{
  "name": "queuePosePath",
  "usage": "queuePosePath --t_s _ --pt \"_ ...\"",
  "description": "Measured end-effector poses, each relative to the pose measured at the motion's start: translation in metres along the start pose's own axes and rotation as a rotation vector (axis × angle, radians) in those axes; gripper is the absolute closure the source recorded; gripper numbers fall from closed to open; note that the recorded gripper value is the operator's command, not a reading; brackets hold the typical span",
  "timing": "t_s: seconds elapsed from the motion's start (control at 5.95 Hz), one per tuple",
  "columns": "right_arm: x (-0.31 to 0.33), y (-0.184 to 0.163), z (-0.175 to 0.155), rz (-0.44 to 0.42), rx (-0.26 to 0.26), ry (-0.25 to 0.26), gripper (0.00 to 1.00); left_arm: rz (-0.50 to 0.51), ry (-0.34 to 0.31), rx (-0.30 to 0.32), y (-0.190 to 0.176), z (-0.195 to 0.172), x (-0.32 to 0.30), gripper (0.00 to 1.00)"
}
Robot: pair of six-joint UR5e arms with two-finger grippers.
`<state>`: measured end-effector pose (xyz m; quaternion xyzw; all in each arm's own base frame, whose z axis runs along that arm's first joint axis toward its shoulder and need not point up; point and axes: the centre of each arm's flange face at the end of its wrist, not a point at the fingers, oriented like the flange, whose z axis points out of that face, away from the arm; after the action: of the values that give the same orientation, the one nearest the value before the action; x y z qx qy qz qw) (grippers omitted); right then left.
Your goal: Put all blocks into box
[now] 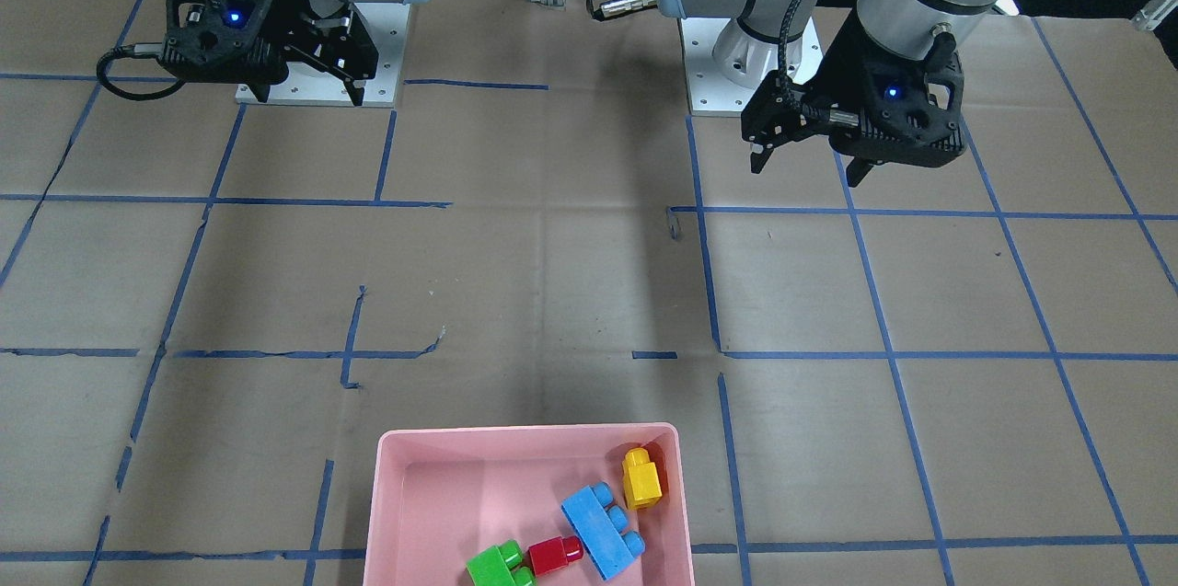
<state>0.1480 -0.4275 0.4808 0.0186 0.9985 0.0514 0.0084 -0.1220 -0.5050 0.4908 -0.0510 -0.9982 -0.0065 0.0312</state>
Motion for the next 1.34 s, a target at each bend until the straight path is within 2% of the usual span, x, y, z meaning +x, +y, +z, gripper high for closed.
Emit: queuePosePath --t_s 0.34,0.5,1.34 --pt "0.0 0.0 0.001 0.0 -0.002 0.0 0.0 0.033 -0.064 0.013 -0.003 0.007 0.012 0.0" --pt "0.0 0.0 0.001 0.0 -0.002 0.0 0.0 0.039 -0.073 0.02 -0.005 0.007 0.015 0.0" --pt "0.0 0.0 0.002 -0.001 -0.004 0.0 0.0 0.036 -0.045 0.042 -0.008 -0.001 0.015 0.0"
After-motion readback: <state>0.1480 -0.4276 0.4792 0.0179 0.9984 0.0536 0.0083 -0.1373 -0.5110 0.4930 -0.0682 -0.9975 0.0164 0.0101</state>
